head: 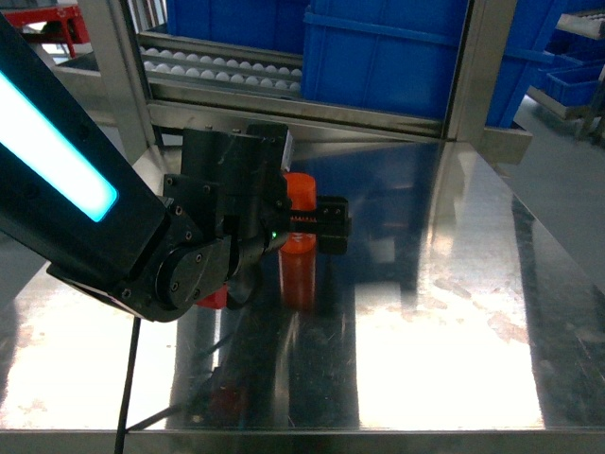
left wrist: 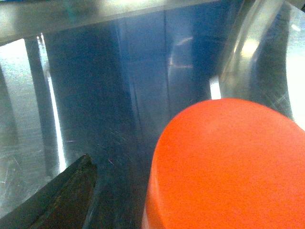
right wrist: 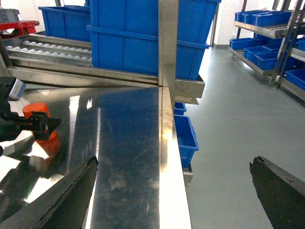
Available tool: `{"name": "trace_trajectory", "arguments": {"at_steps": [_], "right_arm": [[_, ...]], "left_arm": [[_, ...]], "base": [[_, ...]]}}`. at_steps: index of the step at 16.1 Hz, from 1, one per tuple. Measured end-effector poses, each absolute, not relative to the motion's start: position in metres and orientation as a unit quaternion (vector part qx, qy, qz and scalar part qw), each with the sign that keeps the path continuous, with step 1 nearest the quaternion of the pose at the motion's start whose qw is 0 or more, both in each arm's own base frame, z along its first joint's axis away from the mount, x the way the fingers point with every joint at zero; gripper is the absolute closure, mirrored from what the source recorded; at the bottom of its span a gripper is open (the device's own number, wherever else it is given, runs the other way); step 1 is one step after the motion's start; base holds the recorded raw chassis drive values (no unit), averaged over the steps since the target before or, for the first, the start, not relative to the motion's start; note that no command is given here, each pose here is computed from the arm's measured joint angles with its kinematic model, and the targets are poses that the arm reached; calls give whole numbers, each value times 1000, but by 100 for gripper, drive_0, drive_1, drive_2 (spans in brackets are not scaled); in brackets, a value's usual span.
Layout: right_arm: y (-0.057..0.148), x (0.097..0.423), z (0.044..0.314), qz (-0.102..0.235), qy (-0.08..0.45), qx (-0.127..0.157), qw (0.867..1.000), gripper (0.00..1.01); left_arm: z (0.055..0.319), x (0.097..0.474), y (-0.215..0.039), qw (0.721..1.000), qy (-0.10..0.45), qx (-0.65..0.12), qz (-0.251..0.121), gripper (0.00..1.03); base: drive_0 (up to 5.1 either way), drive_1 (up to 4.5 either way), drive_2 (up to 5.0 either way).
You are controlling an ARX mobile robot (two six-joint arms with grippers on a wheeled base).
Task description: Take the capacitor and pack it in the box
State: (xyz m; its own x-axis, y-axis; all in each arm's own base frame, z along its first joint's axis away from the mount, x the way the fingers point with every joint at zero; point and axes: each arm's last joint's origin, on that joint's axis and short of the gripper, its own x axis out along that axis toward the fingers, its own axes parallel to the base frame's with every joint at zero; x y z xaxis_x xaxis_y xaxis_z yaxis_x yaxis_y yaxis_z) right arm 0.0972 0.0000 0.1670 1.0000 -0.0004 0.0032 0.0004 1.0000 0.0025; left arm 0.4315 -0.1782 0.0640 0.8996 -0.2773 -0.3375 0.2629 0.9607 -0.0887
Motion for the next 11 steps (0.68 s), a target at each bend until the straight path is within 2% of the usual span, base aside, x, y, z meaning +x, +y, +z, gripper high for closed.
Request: {"name": "trace_trajectory", "arguments": {"at_steps": [3,4,5,7,9,11], "right_arm": [[0,97,167,0,-2,1,1000,3],[0,97,167,0,-2,1,1000,3],[0,97,167,0,-2,1,1000,3],[0,97,167,0,-2,1,1000,3],[0,97,167,0,-2,1,1000,3],[0,97,167,0,-2,1,1000,3]], "left_arm": [[61,430,-178,969,204,-23,-137,46],[64,427,-176,969,209,-24,-133,56],[70,422,-171,970,208,-23,-123,58],[103,402,-158,979,174,-28,-105,58],[162,368,-133,992,88,-32,-81,58],[203,321,-106,998,29,-36,-50,58]], "base": [[0,0,0],[0,0,0],[0,0,0],[0,0,0],[0,0,0],[0,0,0]]}}
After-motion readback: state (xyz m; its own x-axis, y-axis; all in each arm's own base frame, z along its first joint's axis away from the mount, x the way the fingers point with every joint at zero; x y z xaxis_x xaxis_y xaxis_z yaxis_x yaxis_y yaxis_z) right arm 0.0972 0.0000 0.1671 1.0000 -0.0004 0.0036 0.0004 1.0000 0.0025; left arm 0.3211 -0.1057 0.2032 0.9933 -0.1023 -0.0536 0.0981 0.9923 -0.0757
